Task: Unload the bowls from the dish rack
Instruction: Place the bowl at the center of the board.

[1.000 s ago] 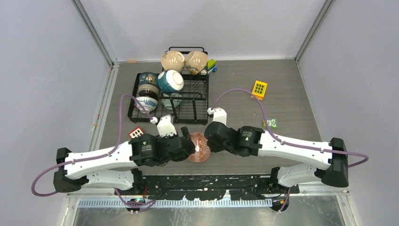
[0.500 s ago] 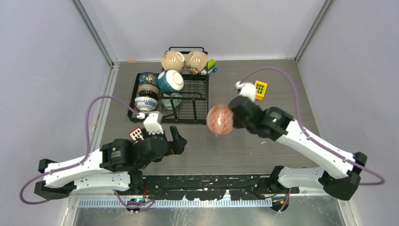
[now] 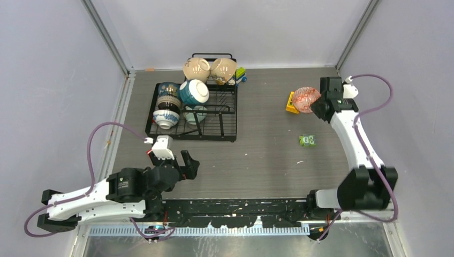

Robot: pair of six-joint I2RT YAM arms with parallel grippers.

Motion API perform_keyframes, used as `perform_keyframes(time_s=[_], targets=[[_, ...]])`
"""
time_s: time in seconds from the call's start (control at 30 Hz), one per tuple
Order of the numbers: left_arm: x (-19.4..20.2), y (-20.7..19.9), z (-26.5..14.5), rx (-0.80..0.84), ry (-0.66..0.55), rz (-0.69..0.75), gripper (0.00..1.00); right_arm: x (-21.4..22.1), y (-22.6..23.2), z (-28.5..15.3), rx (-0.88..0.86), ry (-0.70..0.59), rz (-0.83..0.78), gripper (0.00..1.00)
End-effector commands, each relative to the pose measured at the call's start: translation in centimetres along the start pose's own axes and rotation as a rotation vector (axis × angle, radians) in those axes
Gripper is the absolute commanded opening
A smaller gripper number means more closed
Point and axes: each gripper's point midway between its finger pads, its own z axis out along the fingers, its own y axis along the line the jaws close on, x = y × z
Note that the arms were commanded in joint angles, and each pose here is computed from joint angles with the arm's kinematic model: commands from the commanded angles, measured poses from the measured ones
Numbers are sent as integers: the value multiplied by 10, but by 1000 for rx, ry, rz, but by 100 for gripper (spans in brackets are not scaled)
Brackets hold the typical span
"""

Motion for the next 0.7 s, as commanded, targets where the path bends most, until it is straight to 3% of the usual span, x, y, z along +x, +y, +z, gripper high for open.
perform_keyframes(time_s=[0.0,0.23,0.67], targets=[[-16,13,-3,-20,-86,-19,100,-59,31,41,0,-128,139,1],[-21,30,-12,-1,-116,-44,100,-69,-2,109,109,-69,158,1],[-8,45,-9,-22,-105,-53,100,-82,-22,169,118,-1,213,1]])
